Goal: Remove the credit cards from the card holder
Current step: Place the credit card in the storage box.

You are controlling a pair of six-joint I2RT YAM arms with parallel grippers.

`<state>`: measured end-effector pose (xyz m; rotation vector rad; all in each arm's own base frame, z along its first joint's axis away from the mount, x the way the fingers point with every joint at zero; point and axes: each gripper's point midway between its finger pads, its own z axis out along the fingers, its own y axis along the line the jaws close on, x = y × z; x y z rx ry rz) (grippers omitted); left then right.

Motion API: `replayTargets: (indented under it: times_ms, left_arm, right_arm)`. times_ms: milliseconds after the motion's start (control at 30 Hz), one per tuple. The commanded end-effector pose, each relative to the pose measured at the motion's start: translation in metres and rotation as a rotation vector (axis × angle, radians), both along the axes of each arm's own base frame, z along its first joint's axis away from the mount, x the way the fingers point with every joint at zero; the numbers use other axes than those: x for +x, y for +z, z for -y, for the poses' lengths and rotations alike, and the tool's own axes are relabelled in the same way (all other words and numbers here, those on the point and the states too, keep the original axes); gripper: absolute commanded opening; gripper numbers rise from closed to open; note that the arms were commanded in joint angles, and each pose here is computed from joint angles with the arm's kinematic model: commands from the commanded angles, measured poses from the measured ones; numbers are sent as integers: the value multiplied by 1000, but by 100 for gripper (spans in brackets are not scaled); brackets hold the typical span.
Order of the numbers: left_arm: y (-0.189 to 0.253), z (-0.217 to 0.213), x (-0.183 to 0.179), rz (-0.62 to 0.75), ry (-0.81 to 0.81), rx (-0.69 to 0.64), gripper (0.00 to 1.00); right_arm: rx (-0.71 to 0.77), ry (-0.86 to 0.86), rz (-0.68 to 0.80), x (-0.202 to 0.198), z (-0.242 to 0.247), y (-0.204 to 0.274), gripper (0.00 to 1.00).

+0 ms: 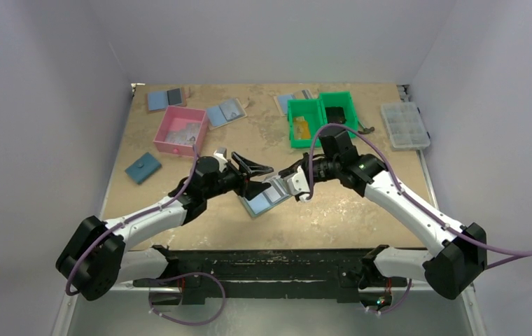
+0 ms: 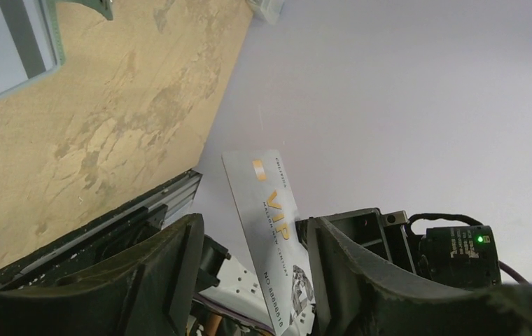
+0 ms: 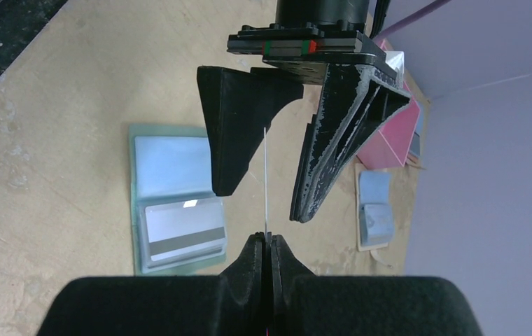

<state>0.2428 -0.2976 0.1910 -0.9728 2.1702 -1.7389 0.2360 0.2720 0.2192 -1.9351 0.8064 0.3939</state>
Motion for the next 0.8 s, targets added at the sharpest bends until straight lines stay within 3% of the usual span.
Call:
replayTargets:
  times_ms: [0, 133, 333, 367, 433, 500, 600, 667, 767]
  left_arm:
    - [20, 6, 0, 32, -4, -84, 54]
    - [20, 8, -1, 32, -10, -90, 37]
    - [23, 8, -2, 52, -11, -104, 0]
    - [24, 8, -2, 58, -11, -109, 0]
    - [23, 8, -3, 71, -17, -110, 0]
    - [19, 6, -2, 108, -14, -76, 0]
    - [-8, -8, 10, 197, -8, 133, 0]
    - [-24, -26, 17, 281, -34, 277, 0]
    - [-14, -48, 33, 527, -58, 425, 0]
  right_arm:
    - [20, -18, 34, 5, -3, 5, 0]
    - [20, -17, 31, 3, -3, 2, 0]
    - [22, 11, 12, -7, -2, -7, 0]
    - [24, 19, 7, -10, -2, -8, 1]
    - [28, 36, -12, -16, -2, -9, 13]
    - [53, 26, -76, -21, -4, -4, 36]
    - [72, -17, -193, -28, -2, 3, 64]
    - [103, -31, -292, -35, 0, 11, 75]
    - [119, -47, -445, -46, 11, 14, 80]
